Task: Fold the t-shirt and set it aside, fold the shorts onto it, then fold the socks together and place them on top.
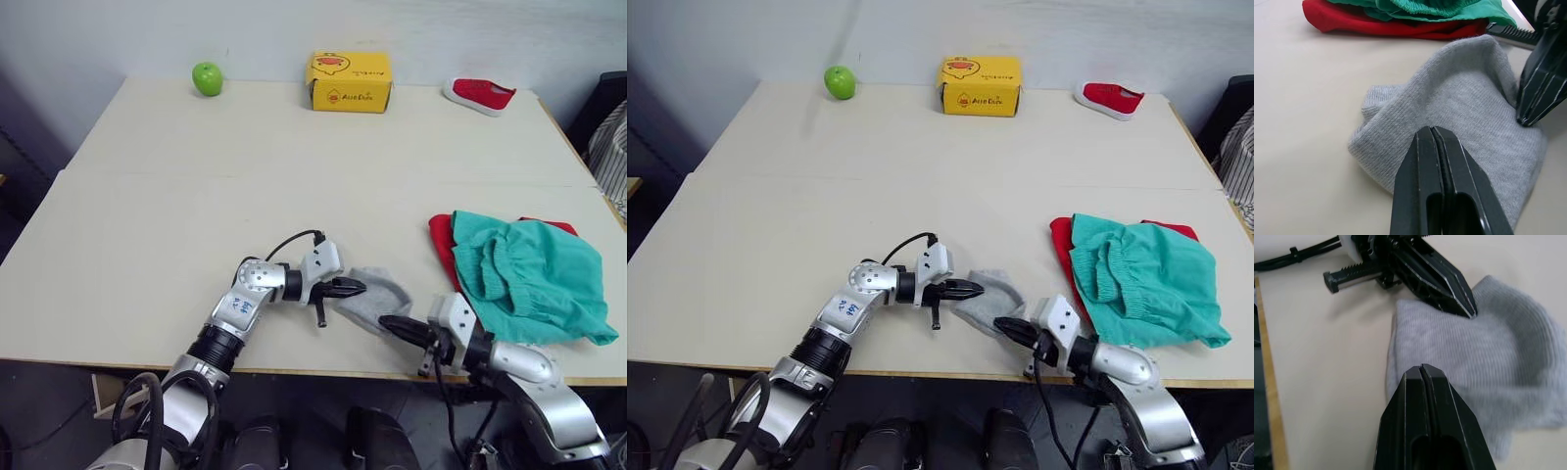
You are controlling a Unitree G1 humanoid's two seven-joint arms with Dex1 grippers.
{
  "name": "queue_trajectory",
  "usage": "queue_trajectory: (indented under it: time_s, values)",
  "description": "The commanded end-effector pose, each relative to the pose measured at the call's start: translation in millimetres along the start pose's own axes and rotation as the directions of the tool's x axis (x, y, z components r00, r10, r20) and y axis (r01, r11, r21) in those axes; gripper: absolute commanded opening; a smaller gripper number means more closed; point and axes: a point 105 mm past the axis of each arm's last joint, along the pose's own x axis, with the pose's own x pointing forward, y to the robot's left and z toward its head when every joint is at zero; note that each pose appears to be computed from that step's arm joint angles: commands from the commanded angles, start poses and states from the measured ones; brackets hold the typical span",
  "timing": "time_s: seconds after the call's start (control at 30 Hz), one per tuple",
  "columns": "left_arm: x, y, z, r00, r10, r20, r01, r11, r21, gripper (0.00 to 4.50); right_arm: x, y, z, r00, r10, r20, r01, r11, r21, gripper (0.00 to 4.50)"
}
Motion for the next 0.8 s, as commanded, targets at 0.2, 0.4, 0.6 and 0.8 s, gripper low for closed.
queue_trajectory:
  time_s: [0.2,0.4,0.6,0.8]
  values:
    - [-6.7,-3.1,-9.0,1.0,0.007,-0.013,-0.007,1.0,-0.002,0.0,-47.7,2.6,30.6,0.992,-0.11,0.06,0.053,0.803,0.594,1.25]
    - [-9.0,-4.0,-7.0,1.0,0.013,0.001,-0.013,1.0,0.011,0.0,-63.8,14.7,3.8,0.991,-0.042,-0.131,0.135,0.486,0.864,3.31]
    - [-10.5,-6.0,-12.3,1.0,0.006,-0.012,-0.005,1.0,0.008,0.0,-36.2,-1.3,-1.9,0.986,-0.084,-0.146,0.166,0.324,0.931,4.45]
    - [-12.2,-6.4,-13.3,1.0,0.01,-0.019,-0.01,1.0,0.007,0.0,-14.5,-10.0,-14.0,0.972,-0.064,-0.227,0.236,0.252,0.938,4.45]
